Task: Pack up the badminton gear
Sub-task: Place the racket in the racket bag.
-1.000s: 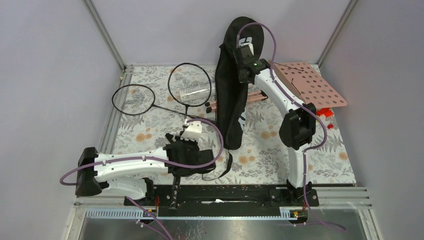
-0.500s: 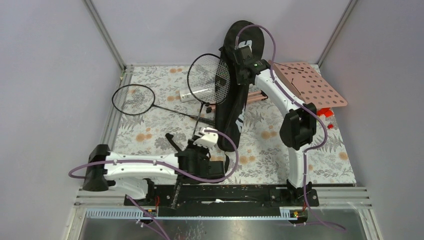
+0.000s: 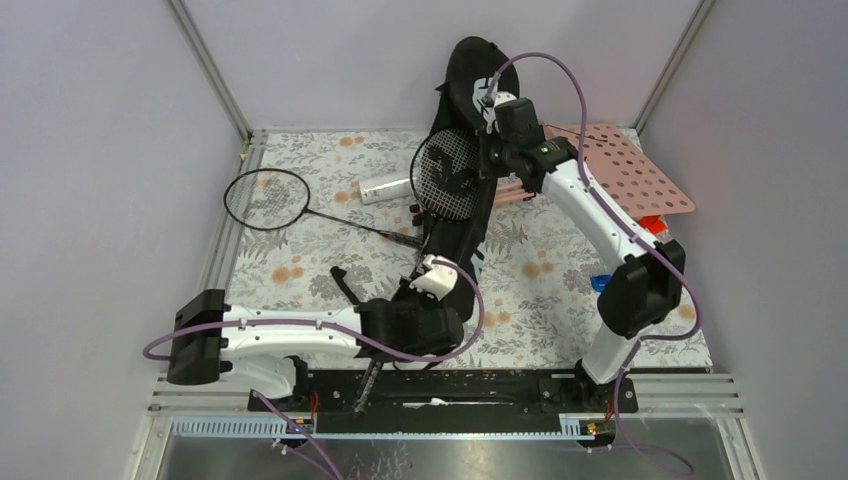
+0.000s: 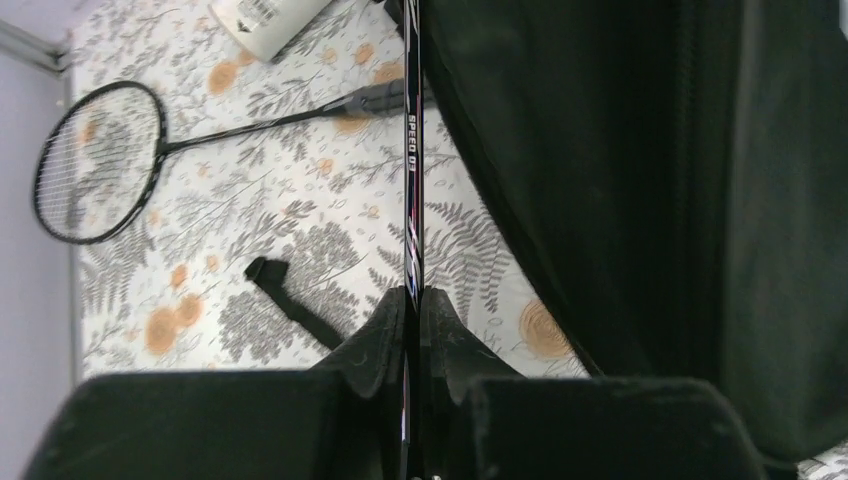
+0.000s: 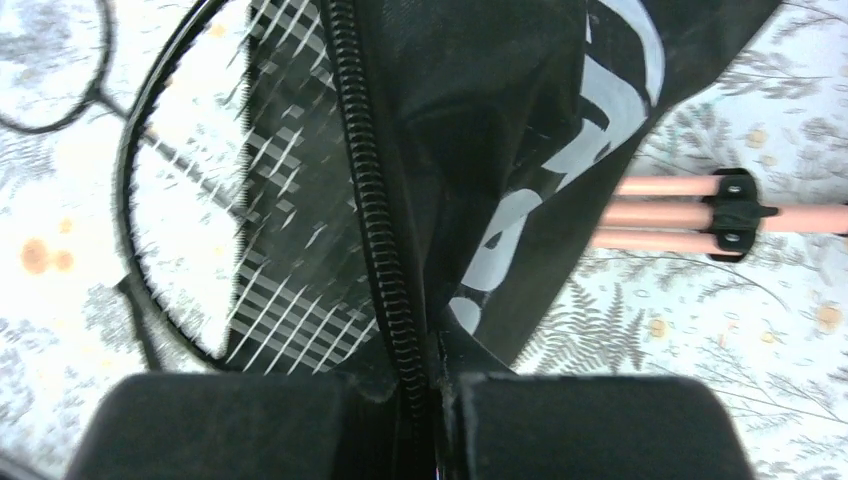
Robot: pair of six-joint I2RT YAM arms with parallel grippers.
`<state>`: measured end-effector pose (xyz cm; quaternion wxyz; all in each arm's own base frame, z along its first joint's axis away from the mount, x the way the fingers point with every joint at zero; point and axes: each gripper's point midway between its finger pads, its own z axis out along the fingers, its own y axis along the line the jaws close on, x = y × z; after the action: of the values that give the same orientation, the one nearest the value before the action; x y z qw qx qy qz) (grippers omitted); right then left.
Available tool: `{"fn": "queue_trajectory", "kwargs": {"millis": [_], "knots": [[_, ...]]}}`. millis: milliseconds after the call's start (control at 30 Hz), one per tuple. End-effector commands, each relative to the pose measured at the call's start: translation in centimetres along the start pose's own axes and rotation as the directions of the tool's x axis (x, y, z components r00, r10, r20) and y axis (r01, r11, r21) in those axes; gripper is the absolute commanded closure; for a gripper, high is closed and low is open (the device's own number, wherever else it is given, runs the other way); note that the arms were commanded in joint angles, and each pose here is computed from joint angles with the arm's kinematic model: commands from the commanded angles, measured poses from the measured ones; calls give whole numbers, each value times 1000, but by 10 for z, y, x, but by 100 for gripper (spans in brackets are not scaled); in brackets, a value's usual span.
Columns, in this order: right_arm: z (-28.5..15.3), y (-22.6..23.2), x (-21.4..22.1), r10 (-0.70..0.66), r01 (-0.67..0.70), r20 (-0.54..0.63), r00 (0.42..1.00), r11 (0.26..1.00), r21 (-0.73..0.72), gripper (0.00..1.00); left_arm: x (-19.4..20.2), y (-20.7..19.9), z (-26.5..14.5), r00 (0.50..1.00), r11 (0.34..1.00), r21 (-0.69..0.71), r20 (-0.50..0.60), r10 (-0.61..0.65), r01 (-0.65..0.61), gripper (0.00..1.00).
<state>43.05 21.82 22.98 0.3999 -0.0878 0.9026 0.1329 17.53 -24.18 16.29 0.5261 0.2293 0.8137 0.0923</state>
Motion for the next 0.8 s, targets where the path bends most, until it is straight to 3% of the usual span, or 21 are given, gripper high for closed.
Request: {"fn": "queue_trajectory", "kwargs": {"millis": [0,200,367,567,767], "knots": [[-29,45,-16,48,-26,80,996,965,-259,100,-53,-13,8,973,972,136,105,-206,191,100],[-41,68,9,60,-46,23,998,913,-405,100,-90,-14,20,948,965,117,191,-253,234,100],[-56,88,24,89,-74,3,996,845,-529,100,-103,-10,46,927,944,92,181,-330,318,100],[-66,102,51,33,-54,-47,998,812,-582,100,-126,-11,64,888,914,118,216,-406,389,100],[-67,117,83,-1,-76,-119,993,767,-637,100,-148,-3,84,813,845,120,232,-534,521,100]]}}
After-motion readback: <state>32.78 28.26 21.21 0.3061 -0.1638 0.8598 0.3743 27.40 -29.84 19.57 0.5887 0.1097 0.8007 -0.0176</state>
